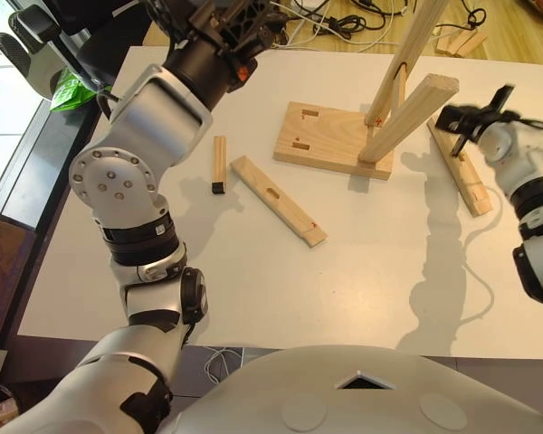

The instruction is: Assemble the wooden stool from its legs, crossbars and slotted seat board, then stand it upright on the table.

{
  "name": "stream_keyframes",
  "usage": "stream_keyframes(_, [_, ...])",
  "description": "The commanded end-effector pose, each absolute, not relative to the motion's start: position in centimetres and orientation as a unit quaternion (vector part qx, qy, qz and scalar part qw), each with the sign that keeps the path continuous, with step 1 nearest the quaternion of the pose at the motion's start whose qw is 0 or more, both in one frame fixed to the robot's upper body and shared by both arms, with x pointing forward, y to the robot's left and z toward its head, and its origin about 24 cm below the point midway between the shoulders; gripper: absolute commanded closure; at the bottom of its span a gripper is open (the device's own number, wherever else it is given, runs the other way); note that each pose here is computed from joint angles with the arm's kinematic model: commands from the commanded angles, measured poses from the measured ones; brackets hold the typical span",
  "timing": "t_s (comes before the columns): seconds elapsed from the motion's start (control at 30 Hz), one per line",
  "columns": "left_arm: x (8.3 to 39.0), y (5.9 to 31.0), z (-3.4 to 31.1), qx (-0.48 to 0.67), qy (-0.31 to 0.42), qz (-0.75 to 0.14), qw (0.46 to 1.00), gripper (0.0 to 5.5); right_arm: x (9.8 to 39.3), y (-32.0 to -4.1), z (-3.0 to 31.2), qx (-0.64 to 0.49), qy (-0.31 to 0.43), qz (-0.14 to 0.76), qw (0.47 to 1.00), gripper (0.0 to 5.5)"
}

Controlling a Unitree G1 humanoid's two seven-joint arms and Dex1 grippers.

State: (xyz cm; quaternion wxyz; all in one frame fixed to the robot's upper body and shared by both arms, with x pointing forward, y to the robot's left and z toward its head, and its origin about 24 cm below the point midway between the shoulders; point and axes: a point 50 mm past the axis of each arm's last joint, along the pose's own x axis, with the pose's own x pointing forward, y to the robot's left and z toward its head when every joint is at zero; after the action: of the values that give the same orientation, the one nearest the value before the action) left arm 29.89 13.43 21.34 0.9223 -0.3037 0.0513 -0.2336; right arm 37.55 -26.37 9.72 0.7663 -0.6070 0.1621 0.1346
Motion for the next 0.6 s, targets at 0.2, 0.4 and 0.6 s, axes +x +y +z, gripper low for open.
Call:
stream_keyframes(0.2, [35.8,12.9,17.0,-0.032,0.153,-0.273,0.949,5.45,33.4,-24.0,13.0,-0.303,0.113,0.281,0.904,5.5])
stream_keyframes(0.4, [38.6,13.7,11.3,0.122,0.263,-0.31,0.906,5.45,29.8,-21.9,15.7,-0.174,0.082,0.341,0.92,5.5])
stream_keyframes(0.6, [36.6,16.6,6.5,0.181,0.38,-0.361,0.832,5.45,27.0,-21.9,19.7,-0.045,0.004,0.387,0.921,5.5])
